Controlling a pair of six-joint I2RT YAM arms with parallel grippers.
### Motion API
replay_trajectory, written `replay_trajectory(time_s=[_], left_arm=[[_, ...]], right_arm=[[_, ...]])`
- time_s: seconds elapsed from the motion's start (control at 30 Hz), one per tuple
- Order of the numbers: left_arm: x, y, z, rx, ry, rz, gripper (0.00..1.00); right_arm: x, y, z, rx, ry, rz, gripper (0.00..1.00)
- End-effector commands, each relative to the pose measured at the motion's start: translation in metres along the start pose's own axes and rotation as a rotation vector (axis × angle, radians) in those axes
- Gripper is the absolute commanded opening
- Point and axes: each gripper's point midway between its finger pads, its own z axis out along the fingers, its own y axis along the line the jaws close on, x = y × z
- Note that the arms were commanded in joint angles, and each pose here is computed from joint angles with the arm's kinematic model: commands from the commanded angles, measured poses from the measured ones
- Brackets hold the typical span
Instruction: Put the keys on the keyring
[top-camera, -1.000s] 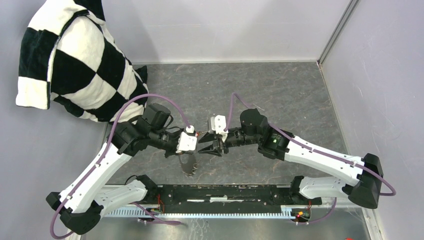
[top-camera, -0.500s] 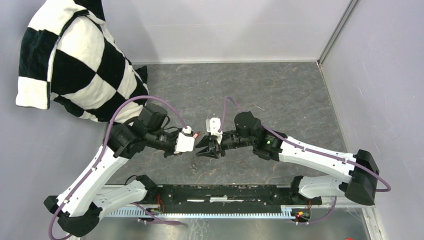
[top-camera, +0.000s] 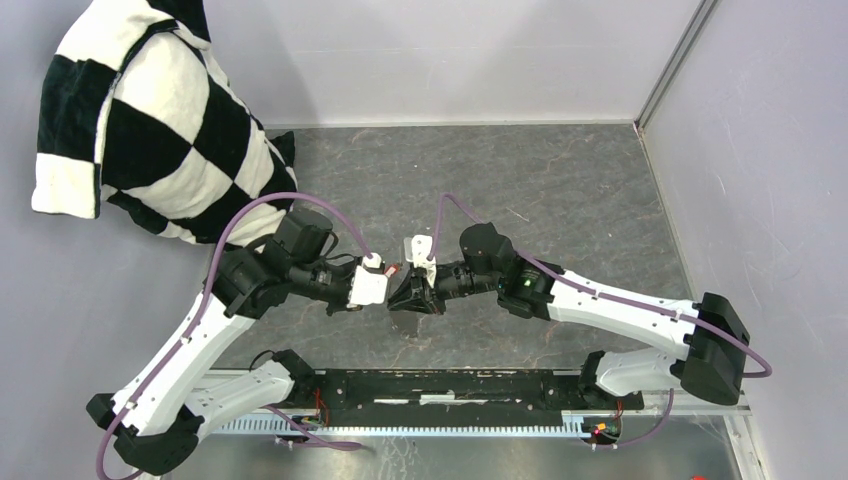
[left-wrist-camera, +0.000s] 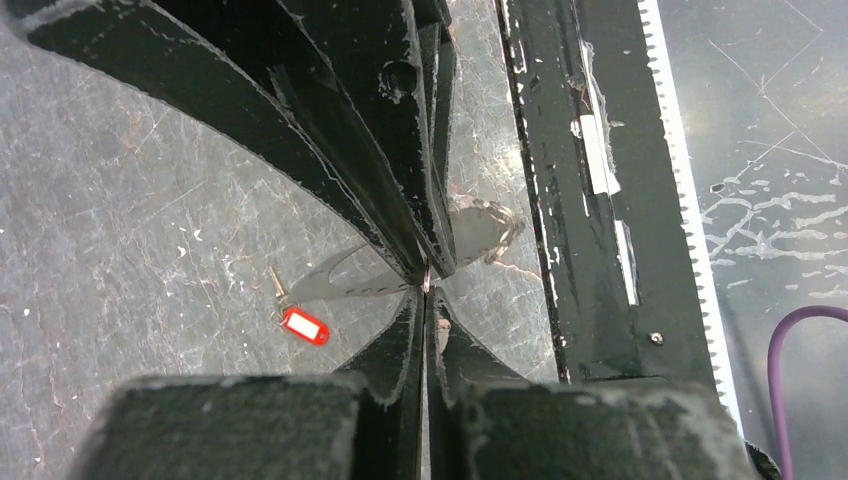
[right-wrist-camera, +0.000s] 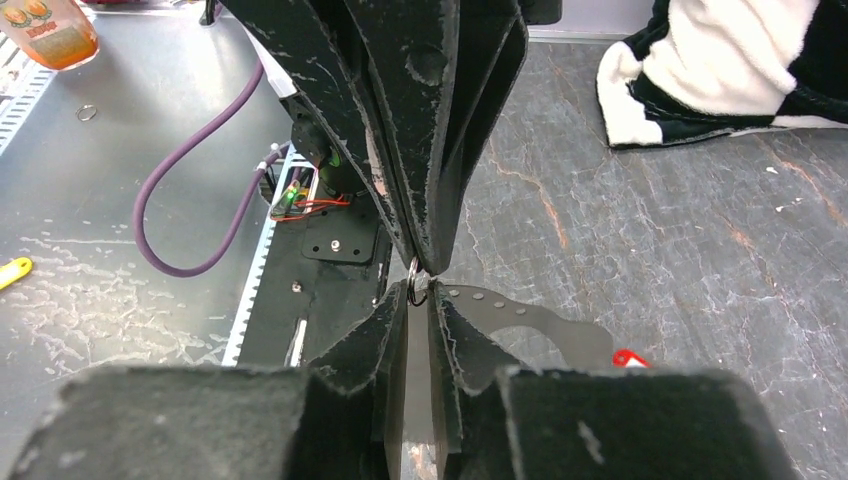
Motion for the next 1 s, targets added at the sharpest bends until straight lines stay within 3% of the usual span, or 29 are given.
replay_trajectory(time_s=[0.0,0.13,0.5,0.6,0.77,0.97], left_arm=[[-0.019,0.007,-0.007,-0.036,-0.056,0.051,0.02],[-0.018,0.008,-0.007,-0.039,-0.053,0.056,0.02],[-0.016,0.006,-0.005,-0.028,-0.053,0.062,0.02],[-0.016,0.006,-0.006,-0.03,-0.053,0.065,0.02],[-0.015,0.005,-0.007,-0.038,-0.05,0.072,0.02],[-0.014,0.004,-0.008,-0.038,-0.053,0.087,0.02]], right_arm=[[-0.027,-0.001,0.006,-0.008,-0.069,-0.013,0.19],[-0.029,-0.003,0.006,0.002,-0.074,-0.012,0.22],[-0.034,-0.007,0.01,0.017,-0.108,0.014,0.1],[-0.037,-0.007,0.01,0.017,-0.116,0.025,0.2],[-0.04,-0.008,0.003,0.042,-0.125,0.018,0.25],[-0.043,-0.003,0.0,0.028,-0.145,0.016,0.15]])
